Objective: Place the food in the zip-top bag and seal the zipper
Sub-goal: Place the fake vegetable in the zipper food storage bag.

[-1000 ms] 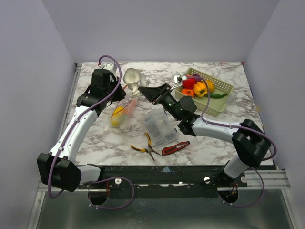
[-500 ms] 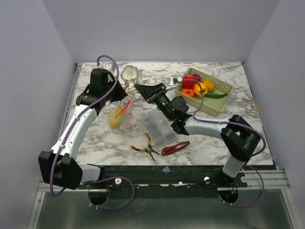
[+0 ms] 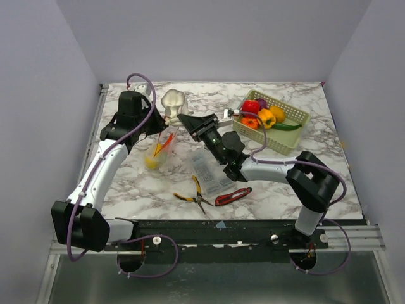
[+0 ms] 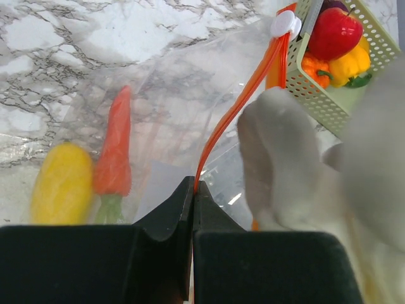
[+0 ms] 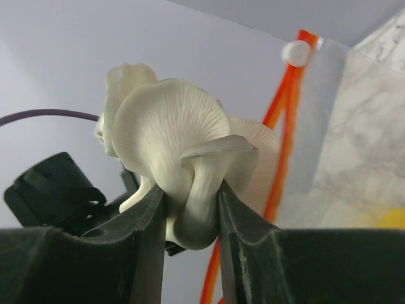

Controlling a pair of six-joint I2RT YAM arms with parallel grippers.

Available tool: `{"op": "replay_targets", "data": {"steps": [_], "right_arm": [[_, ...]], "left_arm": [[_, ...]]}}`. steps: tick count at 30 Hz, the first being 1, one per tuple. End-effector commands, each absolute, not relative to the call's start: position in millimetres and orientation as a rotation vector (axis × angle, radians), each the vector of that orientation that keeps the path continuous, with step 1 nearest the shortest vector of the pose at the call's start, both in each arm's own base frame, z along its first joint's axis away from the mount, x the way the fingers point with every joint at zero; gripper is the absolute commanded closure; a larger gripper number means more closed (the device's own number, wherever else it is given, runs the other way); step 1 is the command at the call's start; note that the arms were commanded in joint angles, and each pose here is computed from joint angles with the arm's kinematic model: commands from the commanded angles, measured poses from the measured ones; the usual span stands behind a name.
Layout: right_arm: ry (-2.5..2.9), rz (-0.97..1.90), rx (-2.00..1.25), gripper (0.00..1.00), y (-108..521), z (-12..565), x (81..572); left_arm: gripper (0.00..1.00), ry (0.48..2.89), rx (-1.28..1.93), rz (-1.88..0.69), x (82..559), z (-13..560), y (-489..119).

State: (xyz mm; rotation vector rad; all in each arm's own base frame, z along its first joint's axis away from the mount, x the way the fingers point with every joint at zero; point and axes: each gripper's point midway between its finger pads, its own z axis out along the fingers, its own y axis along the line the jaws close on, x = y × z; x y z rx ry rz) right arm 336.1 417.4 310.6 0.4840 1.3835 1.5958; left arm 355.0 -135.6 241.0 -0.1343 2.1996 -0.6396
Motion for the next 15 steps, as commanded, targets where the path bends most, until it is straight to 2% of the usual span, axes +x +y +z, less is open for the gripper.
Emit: {"op": "replay_targets", "data": {"steps": [1, 8, 15], "right_arm": [[1.466, 1.586, 0.535, 1.00, 425.5, 269.8, 333.4], [1.526, 1.490, 0.426, 1.00, 417.2, 253.3, 319.4], [1.737, 1.259, 0.333, 1.00, 420.7, 223.0, 325.5]], "left_arm": [[1.00, 2.156, -0.150, -0.665, 354.5, 250.7, -132.6], [1.00, 2.155, -0.179, -0.658, 355.5, 250.5, -126.6], [1.00, 2.144, -0.183, -0.661, 355.0, 253.0, -124.5]]}}
